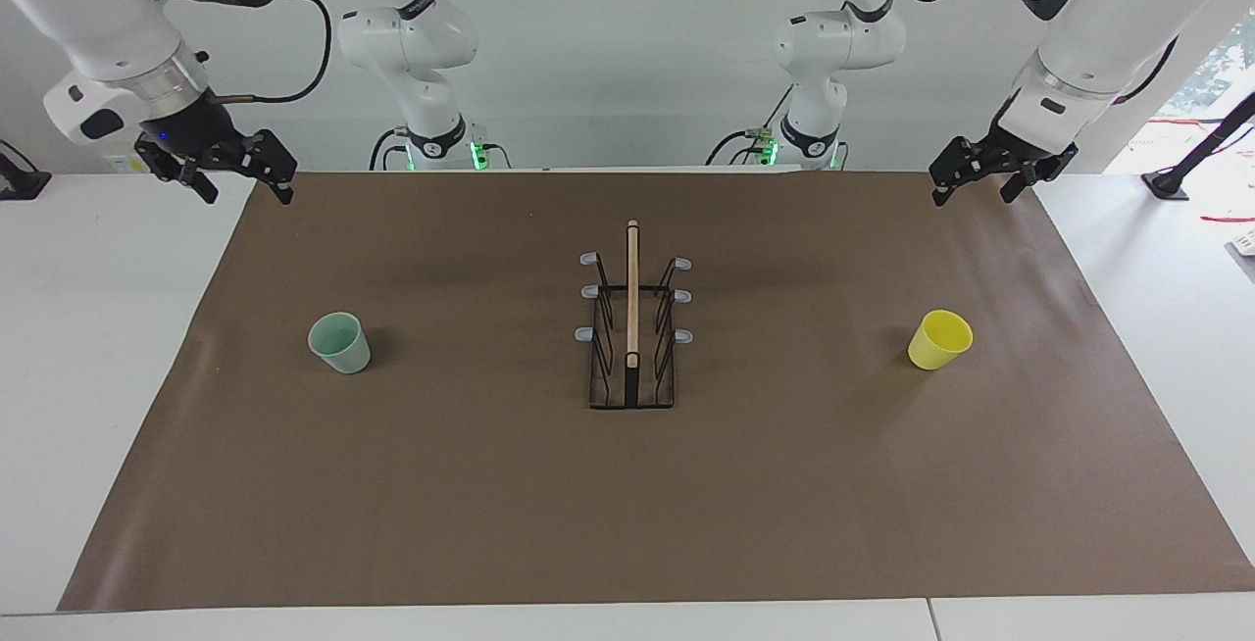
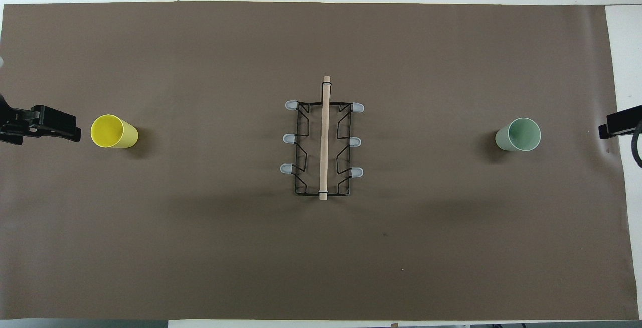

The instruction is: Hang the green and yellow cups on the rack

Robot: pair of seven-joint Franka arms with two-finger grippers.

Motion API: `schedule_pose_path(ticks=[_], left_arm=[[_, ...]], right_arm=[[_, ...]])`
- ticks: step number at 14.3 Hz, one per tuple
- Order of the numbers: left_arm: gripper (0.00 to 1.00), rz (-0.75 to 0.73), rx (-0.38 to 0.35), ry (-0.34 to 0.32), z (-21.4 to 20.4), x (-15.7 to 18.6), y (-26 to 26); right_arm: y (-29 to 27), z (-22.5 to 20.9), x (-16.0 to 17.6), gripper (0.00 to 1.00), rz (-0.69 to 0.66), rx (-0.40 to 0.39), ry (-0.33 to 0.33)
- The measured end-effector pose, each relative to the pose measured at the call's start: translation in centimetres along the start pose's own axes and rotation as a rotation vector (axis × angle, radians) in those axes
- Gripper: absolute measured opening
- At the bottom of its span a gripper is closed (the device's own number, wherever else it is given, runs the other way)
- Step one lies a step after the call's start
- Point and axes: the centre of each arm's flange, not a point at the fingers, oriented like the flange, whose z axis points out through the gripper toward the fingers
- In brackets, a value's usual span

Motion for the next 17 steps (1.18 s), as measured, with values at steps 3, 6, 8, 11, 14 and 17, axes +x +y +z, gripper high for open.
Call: schedule_pose_path(ticks=[3, 6, 8, 11, 14, 17], left_arm=[[1.00, 0.000, 0.000, 0.000, 0.0, 0.0, 0.0], [1.00, 0.000, 0.000, 0.000, 0.0, 0.0, 0.0], [1.00, 0.002, 0.001, -0.020, 0.2, -0.2, 0.1], [1.00, -0.004, 0.003, -0.048, 0.7, -0.7, 0.3], [1.00, -0.046, 0.006, -0.076, 2.0, -1.6, -0.1], [1.00, -0.230, -0.039, -0.074, 2.2, -2.0, -1.7]], right_arm=[[-0.1, 0.0, 0.0, 1.00, -0.002, 0.000, 0.000], [0.0, 0.1, -0.1, 1.00, 0.000, 0.003, -0.011], [0.1, 0.0, 0.1, 1.00, 0.001, 0.002, 0.006], [0.0, -0.3, 0.4, 1.00, -0.001, -0.001, 0.038], [-1.0, 0.3, 1.3, 1.00, -0.019, -0.006, 0.053], [-3.0, 2.6, 4.3, 1.00, -0.052, -0.026, 0.053]])
